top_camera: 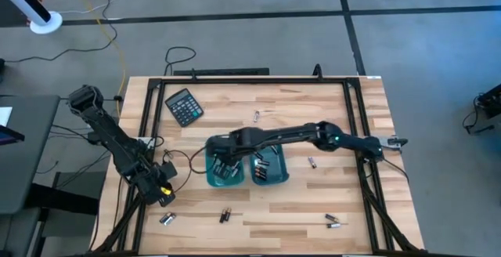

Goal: Sort batteries
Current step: Put the silver battery into the green bin, then put the black battery into the blue bin

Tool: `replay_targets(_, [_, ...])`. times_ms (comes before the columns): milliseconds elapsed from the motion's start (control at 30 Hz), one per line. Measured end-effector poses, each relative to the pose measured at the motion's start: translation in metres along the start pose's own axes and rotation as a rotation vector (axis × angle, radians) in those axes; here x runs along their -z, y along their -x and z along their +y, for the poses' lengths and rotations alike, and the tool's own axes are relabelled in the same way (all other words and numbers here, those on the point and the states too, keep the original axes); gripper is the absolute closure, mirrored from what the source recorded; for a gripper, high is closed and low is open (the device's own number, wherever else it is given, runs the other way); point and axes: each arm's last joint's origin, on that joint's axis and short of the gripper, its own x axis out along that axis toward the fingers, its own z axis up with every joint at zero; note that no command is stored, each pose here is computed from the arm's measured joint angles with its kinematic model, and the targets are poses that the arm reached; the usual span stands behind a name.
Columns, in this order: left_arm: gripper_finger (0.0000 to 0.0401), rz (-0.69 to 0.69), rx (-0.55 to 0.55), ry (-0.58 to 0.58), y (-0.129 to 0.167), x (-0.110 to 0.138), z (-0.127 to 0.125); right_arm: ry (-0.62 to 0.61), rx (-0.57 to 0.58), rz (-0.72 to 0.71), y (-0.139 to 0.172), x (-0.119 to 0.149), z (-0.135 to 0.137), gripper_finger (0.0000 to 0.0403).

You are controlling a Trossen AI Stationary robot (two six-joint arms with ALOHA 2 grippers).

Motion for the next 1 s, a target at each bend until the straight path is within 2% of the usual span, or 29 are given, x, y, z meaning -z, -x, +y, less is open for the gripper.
replay_targets(167, [0.0319, -0.018, 0.025, 0.002, 0.001, 0.001, -0.002, 0.008, 0.033, 0.064, -0.032, 0.010, -0.001, 0.0387])
replay_targets(433, [0.0319, -0.020, 0.022, -0.001, 0.001, 0.002, -0.002, 0.003, 0.039, 0.081, -0.039, 0.014, 0.001, 0.0378])
replay_targets(800, [0.0319, -0.021, 0.020, 0.004, 0.001, 0.002, -0.002, 0.004, 0.036, 0.080, -0.040, 0.016, 0.004, 0.0294])
replay_targets(900, [0.0319, -0.020, 0.020, 0.075, 0.001, 0.002, -0.002, 0.004, 0.036, 0.079, -0.038, 0.015, 0.004, 0.0271])
replay_targets(1000, [0.0319, -0.020, 0.015, 0.083, 0.001, 0.002, -0.001, 0.001, 0.032, 0.072, -0.031, 0.014, 0.004, 0.0250])
